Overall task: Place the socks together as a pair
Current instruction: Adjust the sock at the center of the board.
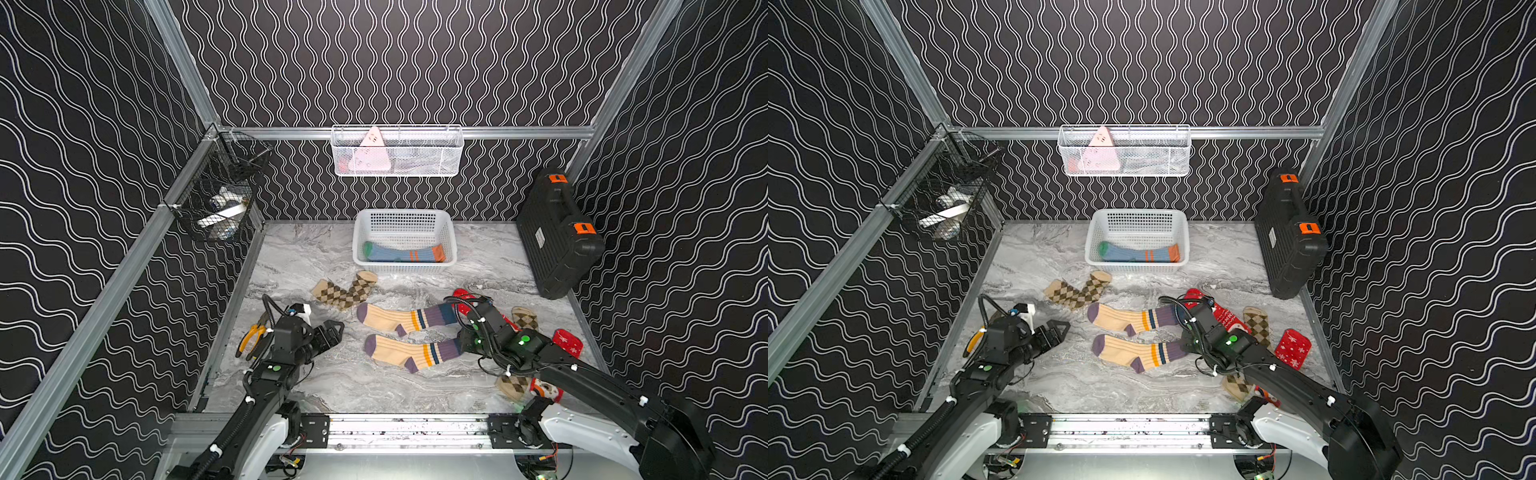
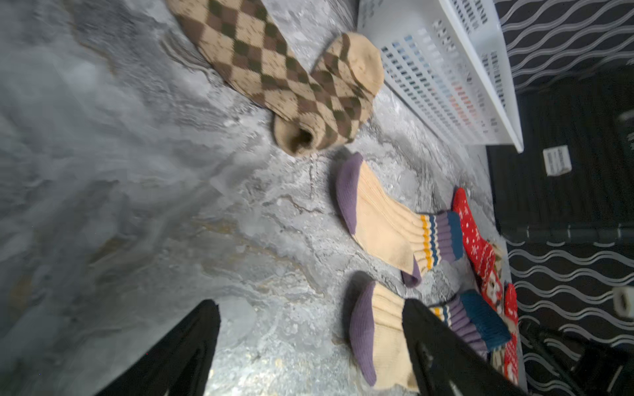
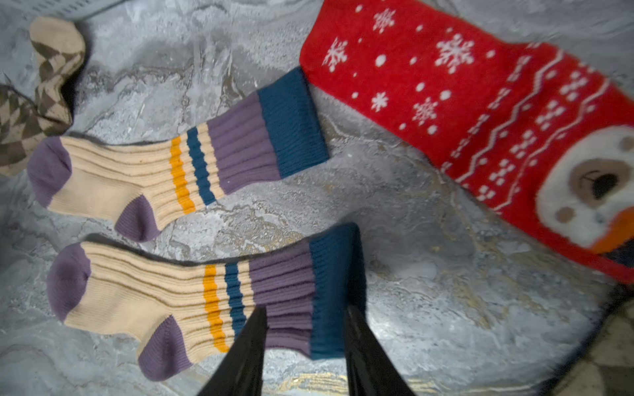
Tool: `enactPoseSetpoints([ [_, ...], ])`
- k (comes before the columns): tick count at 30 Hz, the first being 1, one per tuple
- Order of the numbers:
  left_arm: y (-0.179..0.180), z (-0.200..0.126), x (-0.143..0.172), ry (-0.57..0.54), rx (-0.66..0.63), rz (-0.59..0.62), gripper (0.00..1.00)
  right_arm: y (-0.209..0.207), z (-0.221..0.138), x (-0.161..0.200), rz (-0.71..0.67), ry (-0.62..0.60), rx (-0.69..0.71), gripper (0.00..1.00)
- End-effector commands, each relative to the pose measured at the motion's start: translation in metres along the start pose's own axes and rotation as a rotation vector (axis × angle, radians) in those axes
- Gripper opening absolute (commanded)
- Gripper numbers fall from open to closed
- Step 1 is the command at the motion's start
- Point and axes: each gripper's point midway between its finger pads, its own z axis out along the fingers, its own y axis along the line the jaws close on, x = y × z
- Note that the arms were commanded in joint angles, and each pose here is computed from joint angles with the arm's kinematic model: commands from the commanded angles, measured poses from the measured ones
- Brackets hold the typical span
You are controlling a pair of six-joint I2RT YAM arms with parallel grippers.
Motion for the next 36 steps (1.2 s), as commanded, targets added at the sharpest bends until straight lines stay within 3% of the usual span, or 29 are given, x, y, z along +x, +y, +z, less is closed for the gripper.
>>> enactPoseSetpoints([
  [1, -0.011, 0.003, 0.003, 0.014, -0.027, 0.101, 0.88, -0.005, -0.009, -0.007, 0.024, -0.032, 0.019, 0.42],
  [11, -0.032, 0.03, 0.044, 0.17, -0.122, 0.304, 0.81, 0.014, -0.006, -0.007, 0.0, 0.015, -0.046, 0.44],
  [16, -0.029, 0.044, 0.063, 0.218, -0.187, 0.377, 0.72, 0.017, -0.003, -0.008, -0.017, 0.022, -0.044, 0.43],
  [20, -0.033, 0.055, 0.072, 0.229, -0.181, 0.392, 0.59, 0.018, -0.001, -0.007, -0.026, 0.03, -0.052, 0.41],
  [25, -0.032, 0.06, 0.078, 0.231, -0.209, 0.413, 0.27, 0.016, -0.001, -0.008, -0.033, 0.029, -0.044, 0.38],
  [28, -0.026, 0.051, 0.073, 0.197, -0.236, 0.411, 0.12, 0.015, -0.001, -0.011, -0.042, 0.029, -0.034, 0.37],
  [31, -0.019, 0.035, 0.062, 0.149, -0.27, 0.403, 0.04, 0.016, 0.002, -0.013, -0.049, 0.038, -0.033, 0.36],
  [34, -0.02, 0.027, 0.06, 0.14, -0.263, 0.401, 0.06, 0.02, 0.008, -0.016, -0.051, 0.046, -0.04, 0.36],
  [35, -0.021, 0.027, 0.061, 0.148, -0.258, 0.398, 0.15, 0.021, 0.011, -0.017, -0.049, 0.051, -0.041, 0.36],
  [36, -0.021, 0.028, 0.064, 0.161, -0.252, 0.395, 0.31, 0.022, 0.014, -0.017, -0.048, 0.058, -0.041, 0.36],
])
